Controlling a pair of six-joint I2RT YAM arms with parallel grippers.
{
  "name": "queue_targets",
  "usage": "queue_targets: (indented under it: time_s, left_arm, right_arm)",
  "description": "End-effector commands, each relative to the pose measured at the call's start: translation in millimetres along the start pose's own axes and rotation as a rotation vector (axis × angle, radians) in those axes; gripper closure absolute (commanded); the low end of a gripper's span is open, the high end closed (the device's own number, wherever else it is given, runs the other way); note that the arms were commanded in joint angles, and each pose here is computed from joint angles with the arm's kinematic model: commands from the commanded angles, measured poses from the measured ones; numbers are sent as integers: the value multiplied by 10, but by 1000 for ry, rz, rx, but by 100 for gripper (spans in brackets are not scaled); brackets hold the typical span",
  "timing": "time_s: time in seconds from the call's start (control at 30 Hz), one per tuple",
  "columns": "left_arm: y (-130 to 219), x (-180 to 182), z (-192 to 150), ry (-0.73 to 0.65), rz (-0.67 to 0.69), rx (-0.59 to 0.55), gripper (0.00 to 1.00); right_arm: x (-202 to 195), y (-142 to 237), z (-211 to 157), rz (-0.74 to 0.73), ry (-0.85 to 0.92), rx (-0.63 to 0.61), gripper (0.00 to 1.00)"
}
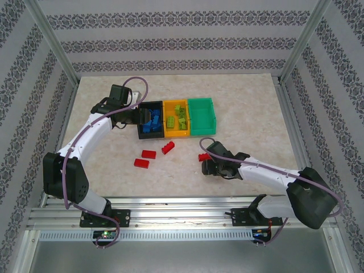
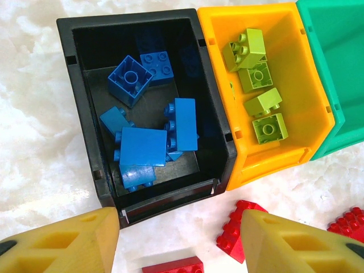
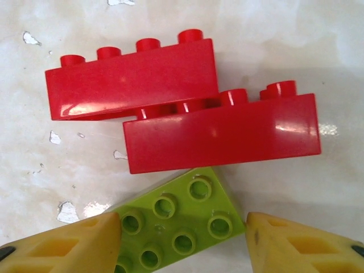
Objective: Sort the legos into containers by color
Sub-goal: Move the lego to the bottom-center of the table.
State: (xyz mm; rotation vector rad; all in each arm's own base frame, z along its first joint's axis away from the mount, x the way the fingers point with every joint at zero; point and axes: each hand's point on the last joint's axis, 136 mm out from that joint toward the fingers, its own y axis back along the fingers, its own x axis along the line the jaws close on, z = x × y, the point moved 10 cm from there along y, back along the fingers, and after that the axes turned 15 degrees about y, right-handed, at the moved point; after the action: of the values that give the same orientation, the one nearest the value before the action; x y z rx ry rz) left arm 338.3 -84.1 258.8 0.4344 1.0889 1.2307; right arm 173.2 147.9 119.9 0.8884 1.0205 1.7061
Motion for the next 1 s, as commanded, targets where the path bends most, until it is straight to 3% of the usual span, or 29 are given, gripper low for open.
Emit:
queue_targets:
  time_s: [0.0,0.17,0.37,0.73,0.97]
  left_arm:
    - [84,-71,28,-2,-27,-18,41]
    - [81,-70,31,-1,-27,-21,41]
    - [93,-71,35,-2,-25,-23,41]
    - [107,-83,31,1,-41,-22,41]
    - [116,-88,32,0,-41,-24,41]
  right_arm:
    - [46,-3,-23,-2,28,23,37]
    - [113,42,89,32,2,1,29]
    - [208,81,102,145,-71,-16,28]
    - [153,15,-50,124,-182,14,28]
    - [304,-109,-79,193,-208,64,28]
